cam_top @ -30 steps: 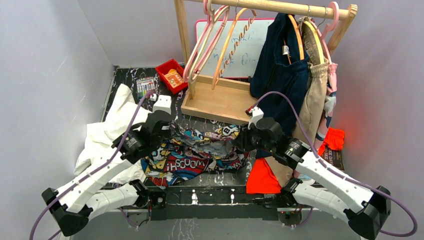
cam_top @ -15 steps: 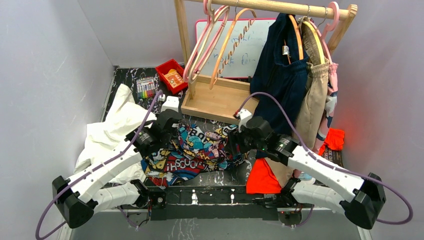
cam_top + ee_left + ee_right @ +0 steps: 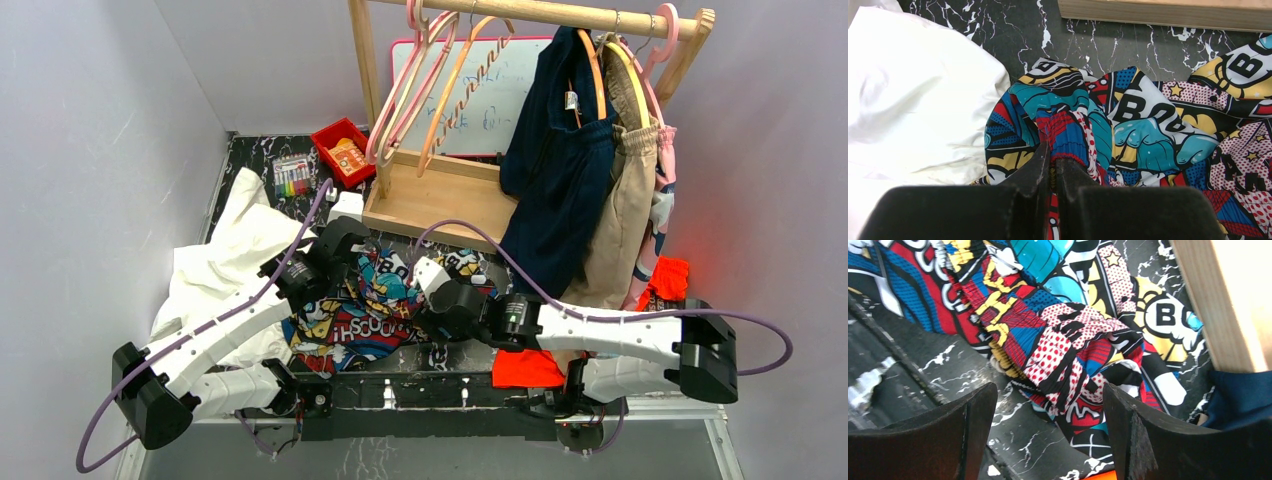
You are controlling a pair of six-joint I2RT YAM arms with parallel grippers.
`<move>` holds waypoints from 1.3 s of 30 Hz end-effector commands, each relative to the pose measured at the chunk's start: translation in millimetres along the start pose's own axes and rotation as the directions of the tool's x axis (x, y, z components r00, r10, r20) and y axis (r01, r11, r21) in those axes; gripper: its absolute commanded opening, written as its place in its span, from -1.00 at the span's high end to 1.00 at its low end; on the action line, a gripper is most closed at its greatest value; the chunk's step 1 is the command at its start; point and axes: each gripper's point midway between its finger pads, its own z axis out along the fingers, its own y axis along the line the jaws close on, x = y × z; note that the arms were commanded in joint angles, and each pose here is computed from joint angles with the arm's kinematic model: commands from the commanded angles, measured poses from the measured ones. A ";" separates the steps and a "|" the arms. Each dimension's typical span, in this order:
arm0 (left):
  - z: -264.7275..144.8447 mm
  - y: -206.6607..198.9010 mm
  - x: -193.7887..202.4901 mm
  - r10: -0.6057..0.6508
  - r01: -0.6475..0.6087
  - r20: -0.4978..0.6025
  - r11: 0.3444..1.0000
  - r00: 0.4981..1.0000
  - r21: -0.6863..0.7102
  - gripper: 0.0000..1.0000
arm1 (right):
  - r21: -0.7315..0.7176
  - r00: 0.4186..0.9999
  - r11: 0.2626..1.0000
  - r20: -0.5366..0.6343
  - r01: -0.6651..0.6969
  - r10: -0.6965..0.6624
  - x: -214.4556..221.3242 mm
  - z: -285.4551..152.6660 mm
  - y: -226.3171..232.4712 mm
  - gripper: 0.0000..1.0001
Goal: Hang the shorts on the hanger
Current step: Adjust the shorts at the center of the board.
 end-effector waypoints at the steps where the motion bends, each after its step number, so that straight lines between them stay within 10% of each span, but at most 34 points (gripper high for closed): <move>1: -6.2 1.9 -16.3 -0.031 0.031 0.046 1.000 0.998 0.003 1.00 | 0.126 0.993 0.990 0.095 0.063 -0.075 -36.0 3.9 -13.2 -0.69; 17: -8.6 0.8 -13.4 -0.041 0.041 0.044 0.999 0.998 0.023 1.00 | 0.168 0.975 0.966 0.071 0.195 -0.209 -36.4 38.3 -1.4 -0.39; 27: -10.5 0.4 -13.0 -0.050 0.049 0.046 0.998 0.998 0.033 1.00 | 0.211 0.976 0.961 0.086 0.176 -0.198 -43.7 38.2 -6.9 0.58; 30: -11.8 0.1 -15.3 -0.057 0.055 0.053 0.998 0.997 0.038 1.00 | 0.284 0.986 0.956 0.124 0.076 -0.115 -49.6 28.1 -22.2 1.00; 39: -12.8 -22.0 -38.5 -0.102 0.090 0.091 0.987 0.991 0.131 0.72 | 0.289 0.857 0.812 0.264 -0.507 0.441 -43.5 11.8 -95.7 1.00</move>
